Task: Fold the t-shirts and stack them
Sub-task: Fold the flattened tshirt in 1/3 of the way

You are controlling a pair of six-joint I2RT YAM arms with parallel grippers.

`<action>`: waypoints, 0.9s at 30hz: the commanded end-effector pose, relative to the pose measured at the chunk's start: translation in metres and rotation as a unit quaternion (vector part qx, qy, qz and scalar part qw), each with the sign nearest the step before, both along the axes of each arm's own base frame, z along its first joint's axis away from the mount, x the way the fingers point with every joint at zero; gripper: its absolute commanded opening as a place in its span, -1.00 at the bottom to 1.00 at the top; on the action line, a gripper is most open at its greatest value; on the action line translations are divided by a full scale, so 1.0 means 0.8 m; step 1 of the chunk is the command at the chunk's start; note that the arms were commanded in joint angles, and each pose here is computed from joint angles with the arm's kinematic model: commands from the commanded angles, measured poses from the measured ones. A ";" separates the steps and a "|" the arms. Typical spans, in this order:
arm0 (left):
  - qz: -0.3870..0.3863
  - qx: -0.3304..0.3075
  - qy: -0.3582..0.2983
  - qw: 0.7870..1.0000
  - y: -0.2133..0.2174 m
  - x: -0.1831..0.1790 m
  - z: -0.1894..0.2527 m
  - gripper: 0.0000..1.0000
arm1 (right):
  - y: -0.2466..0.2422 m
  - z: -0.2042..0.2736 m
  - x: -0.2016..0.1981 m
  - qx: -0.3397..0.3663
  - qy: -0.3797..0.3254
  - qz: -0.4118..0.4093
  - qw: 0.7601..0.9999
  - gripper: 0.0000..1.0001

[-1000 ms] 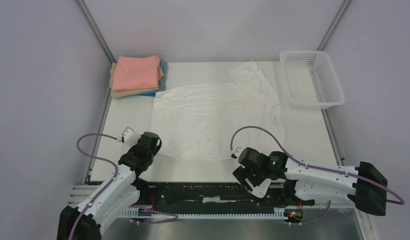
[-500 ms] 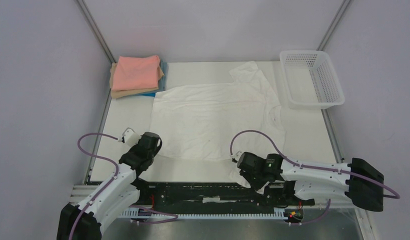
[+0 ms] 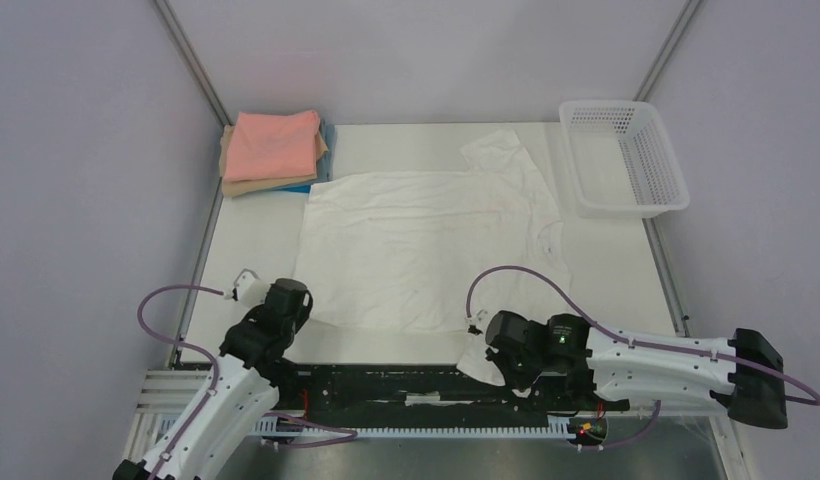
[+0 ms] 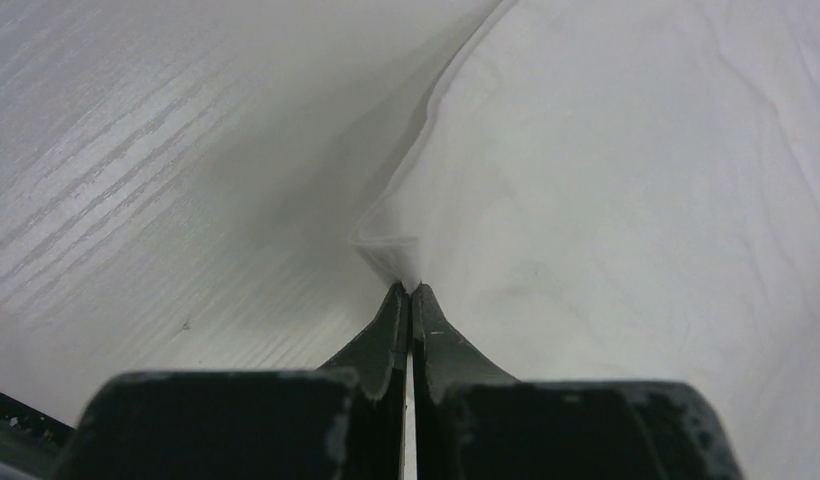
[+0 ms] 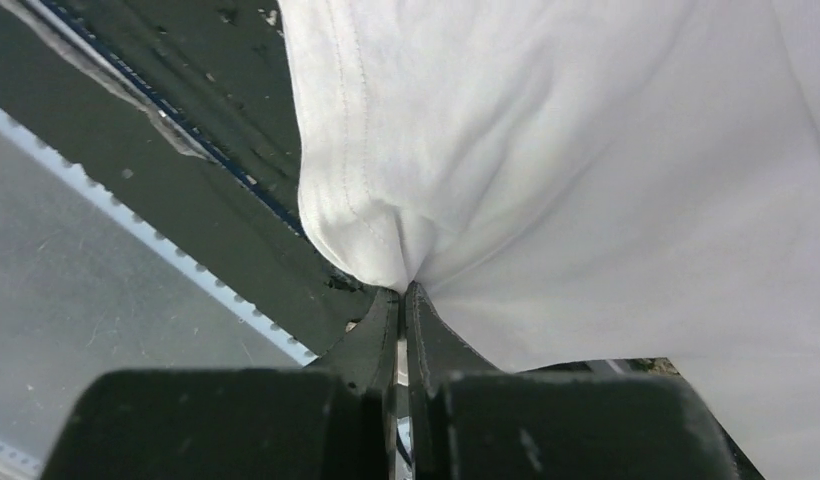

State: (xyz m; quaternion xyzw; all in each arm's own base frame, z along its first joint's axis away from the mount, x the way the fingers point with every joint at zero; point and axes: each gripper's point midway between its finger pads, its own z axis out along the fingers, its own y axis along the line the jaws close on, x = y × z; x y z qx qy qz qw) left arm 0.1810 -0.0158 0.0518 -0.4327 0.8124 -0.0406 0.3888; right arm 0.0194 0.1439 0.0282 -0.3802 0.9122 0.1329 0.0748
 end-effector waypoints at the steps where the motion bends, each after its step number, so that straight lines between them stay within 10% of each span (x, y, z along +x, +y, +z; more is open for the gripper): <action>1: 0.000 -0.029 0.009 1.000 -0.005 -0.017 -0.008 -0.95 | 0.009 0.013 -0.005 0.031 -0.002 -0.007 1.000 -1.00; 13: -0.026 -0.052 -0.042 0.997 -0.035 0.038 0.030 -0.96 | 0.026 0.136 0.175 0.048 -0.334 -0.202 0.919 -1.00; 27: 0.028 -0.005 -0.063 0.998 -0.014 0.101 0.072 -0.96 | -0.016 0.177 0.301 0.038 -0.459 -0.323 0.827 -1.00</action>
